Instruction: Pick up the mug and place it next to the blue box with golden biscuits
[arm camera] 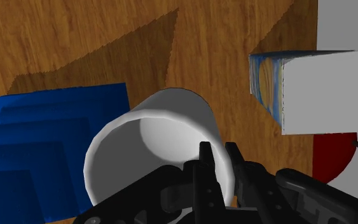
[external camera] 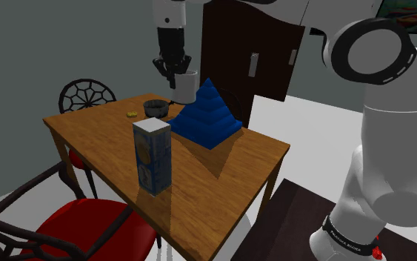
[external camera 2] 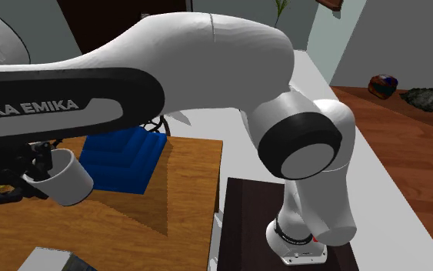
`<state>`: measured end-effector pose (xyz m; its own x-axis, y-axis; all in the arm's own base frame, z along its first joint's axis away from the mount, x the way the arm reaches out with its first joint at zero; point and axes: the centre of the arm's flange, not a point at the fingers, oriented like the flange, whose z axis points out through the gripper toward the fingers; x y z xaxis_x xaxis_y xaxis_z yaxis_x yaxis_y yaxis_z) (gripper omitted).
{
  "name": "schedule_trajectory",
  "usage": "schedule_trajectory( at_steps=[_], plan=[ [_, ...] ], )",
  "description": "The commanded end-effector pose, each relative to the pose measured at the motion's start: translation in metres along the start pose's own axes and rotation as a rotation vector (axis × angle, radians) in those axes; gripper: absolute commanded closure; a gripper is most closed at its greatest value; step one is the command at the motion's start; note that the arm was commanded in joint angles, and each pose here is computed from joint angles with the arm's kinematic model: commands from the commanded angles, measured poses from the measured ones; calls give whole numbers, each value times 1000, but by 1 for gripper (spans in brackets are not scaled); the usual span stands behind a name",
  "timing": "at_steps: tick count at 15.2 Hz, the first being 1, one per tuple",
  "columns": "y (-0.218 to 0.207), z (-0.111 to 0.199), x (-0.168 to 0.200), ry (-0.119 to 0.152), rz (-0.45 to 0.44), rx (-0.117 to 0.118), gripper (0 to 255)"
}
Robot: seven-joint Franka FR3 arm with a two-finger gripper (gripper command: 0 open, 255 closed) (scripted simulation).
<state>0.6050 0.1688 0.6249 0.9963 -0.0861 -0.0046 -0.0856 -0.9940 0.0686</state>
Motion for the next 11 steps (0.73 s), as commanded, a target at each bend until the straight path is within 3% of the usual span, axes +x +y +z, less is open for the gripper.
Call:
schedule_trajectory(
  at_steps=[1,11],
  plan=[
    [-1,10,0,1,0,0,255],
    [-5,63,0,1,0,0,255]
  ],
)
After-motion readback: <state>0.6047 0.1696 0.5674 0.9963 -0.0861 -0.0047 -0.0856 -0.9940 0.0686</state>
